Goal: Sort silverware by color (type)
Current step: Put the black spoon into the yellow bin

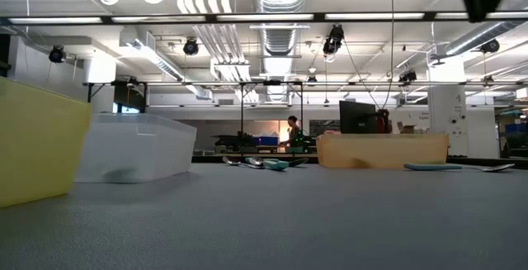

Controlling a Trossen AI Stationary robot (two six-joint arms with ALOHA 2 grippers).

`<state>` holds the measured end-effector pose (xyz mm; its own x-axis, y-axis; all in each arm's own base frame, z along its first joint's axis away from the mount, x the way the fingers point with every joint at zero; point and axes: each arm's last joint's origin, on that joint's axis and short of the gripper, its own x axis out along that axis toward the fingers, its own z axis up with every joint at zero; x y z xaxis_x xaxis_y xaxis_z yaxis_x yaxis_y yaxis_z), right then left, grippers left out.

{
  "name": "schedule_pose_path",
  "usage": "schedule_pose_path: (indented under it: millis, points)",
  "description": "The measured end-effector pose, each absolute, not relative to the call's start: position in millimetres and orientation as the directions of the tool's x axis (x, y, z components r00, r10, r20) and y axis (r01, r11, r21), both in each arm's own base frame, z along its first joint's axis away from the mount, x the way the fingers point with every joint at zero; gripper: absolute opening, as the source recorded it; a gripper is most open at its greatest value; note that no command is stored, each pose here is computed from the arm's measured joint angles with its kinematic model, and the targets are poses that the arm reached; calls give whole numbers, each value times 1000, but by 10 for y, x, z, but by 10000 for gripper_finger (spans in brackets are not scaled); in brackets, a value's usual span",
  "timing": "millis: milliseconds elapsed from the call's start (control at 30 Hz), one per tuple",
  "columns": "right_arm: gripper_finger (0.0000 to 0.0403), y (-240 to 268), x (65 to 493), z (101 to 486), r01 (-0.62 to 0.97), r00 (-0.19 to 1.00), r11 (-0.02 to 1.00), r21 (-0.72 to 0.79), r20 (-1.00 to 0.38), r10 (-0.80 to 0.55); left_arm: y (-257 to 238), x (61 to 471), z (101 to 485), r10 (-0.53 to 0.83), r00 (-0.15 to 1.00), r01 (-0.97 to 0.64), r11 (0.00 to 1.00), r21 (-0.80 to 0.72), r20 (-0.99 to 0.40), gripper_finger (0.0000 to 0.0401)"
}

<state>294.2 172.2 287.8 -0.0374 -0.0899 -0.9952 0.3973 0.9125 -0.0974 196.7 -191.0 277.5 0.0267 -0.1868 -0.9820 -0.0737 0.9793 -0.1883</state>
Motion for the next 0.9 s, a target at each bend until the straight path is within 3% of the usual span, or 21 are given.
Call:
schedule_pose_path:
  millis: [233,533,733,900]
  points:
    - [107,1867,2845,2747,406,-143,908,-101,-989,-46,-1989,2063,2741,-187,77,-23,982,-189,-979,5]
    - [107,2080,2554,2473,407,-313,901,-149,-950,-15,-1952,2055,2745,-158,125,-4,987,-160,-980,76]
    - [107,2214,2327,2288,345,-372,916,-202,-926,-64,-1921,2131,2757,1,317,9,1000,4,-948,132]
    - [107,2284,2223,2066,336,-399,932,-135,-917,11,-1863,2194,2777,136,438,-97,990,104,-889,156]
